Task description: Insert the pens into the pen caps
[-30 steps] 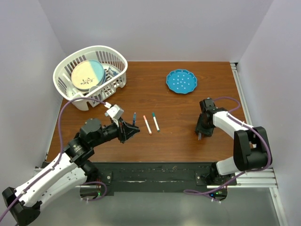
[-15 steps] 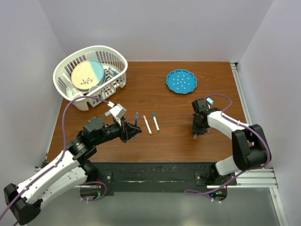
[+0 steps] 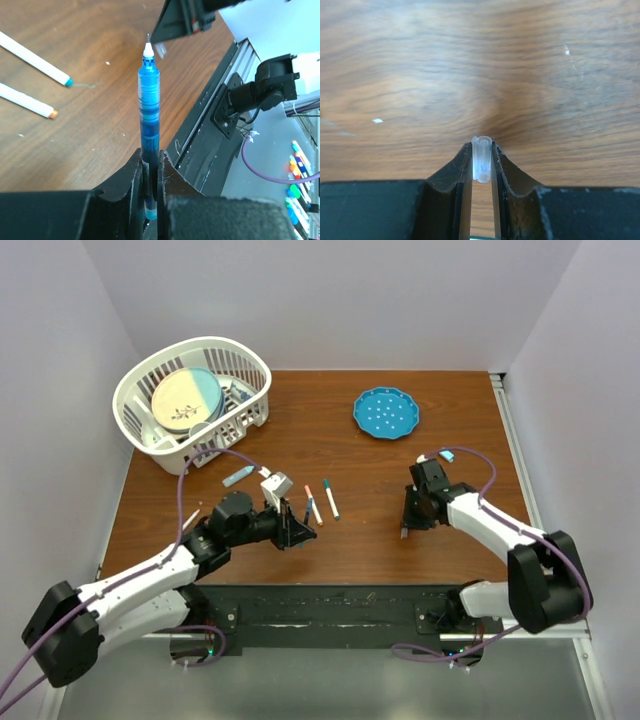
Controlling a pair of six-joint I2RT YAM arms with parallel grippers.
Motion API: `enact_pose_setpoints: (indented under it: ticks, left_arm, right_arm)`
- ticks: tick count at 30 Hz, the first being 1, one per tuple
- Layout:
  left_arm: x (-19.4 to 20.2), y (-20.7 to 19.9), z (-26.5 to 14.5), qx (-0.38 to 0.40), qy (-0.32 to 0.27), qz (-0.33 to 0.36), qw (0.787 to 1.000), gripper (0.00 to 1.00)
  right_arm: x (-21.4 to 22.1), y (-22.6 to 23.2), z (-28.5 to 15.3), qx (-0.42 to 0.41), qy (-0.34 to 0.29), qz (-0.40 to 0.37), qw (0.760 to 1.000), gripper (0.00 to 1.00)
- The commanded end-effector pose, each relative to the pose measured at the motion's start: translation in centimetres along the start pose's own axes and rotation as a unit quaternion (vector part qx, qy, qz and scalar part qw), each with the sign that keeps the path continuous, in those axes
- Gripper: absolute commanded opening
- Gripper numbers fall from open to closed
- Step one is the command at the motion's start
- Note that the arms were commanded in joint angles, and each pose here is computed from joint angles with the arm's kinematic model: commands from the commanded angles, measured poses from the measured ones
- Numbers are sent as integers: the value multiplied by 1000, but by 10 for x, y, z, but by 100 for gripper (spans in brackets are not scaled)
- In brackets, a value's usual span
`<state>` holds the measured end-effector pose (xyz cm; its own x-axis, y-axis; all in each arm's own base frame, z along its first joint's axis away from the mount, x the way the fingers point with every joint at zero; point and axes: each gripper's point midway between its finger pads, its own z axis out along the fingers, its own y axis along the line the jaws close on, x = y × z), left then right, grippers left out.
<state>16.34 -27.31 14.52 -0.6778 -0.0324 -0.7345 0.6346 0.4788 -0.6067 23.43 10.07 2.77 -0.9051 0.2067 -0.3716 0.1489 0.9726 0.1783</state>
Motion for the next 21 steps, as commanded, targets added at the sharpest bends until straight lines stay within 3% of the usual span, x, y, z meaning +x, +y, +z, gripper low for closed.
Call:
enact_pose_setpoints:
  ticks: [1, 9, 16, 21]
  left_arm:
    - [-8, -17, 13, 47, -25, -6, 999, 0]
    - [3, -23, 32, 83, -21, -37, 996, 0]
    - [5, -30, 45, 113, -19, -51, 992, 0]
    - [1, -34, 48, 123, -20, -58, 990, 0]
  right_arm:
    - [-17, 28, -18, -74, -40, 14, 996, 2]
    - [-48, 86, -62, -205, -83, 44, 974, 0]
    - [-83, 148, -121, -337, -159, 72, 925, 0]
    - [-93, 177, -148, -390, -174, 84, 900, 0]
